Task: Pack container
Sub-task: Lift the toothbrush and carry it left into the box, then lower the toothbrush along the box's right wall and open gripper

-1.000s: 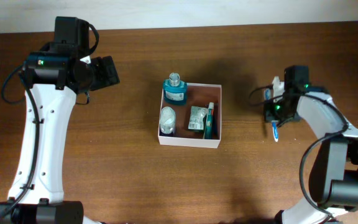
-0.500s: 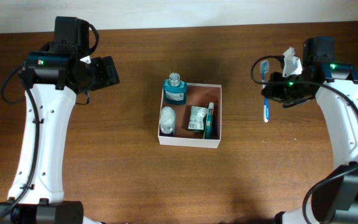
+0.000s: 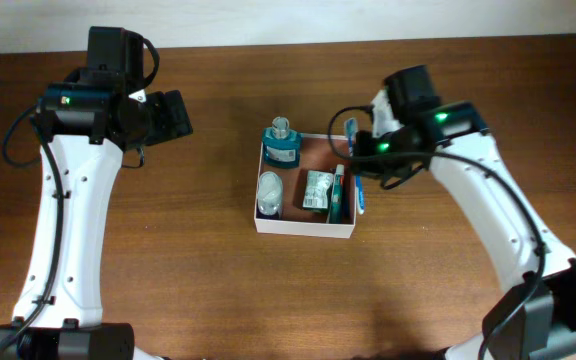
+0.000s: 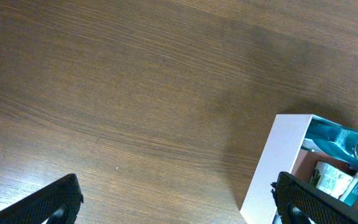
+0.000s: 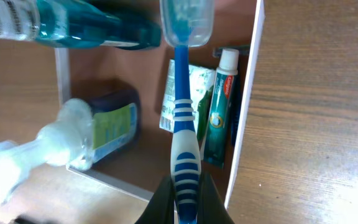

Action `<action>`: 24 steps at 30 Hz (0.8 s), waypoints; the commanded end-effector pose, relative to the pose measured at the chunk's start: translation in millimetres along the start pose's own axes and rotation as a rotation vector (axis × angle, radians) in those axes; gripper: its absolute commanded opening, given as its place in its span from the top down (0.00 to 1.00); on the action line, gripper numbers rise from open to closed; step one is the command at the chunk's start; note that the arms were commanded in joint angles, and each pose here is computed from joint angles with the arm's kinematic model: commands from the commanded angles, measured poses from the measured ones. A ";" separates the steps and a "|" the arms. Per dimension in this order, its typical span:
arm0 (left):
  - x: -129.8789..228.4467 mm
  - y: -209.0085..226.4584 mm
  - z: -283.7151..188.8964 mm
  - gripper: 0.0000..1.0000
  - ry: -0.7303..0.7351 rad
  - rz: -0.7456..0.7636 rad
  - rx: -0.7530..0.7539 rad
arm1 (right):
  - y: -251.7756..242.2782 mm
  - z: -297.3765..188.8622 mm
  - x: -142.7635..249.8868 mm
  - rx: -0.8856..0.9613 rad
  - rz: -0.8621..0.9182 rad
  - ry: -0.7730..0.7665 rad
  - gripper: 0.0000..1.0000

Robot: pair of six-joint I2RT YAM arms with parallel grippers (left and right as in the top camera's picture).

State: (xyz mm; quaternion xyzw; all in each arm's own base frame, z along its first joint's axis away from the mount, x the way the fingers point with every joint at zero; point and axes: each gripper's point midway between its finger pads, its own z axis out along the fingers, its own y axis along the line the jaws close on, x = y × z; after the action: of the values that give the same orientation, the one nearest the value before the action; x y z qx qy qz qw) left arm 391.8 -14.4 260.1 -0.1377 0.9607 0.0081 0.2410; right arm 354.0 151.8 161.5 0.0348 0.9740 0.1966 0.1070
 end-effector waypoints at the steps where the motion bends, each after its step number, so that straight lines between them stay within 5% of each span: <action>1: -3.0 1.4 -6.2 0.01 -0.019 -0.009 0.001 | -5.0 -3.0 -5.4 0.167 0.078 -0.100 0.96; 24: -3.0 1.4 -6.2 0.01 -0.019 -0.009 0.001 | -4.0 55.6 9.2 0.289 0.053 -0.040 0.96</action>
State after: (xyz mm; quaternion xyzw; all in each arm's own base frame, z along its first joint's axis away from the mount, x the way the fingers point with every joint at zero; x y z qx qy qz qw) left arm 391.8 -14.4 260.1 -0.1377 0.9607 0.0081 0.2410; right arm 358.8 170.2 118.2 0.0785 0.9870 0.0697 0.1216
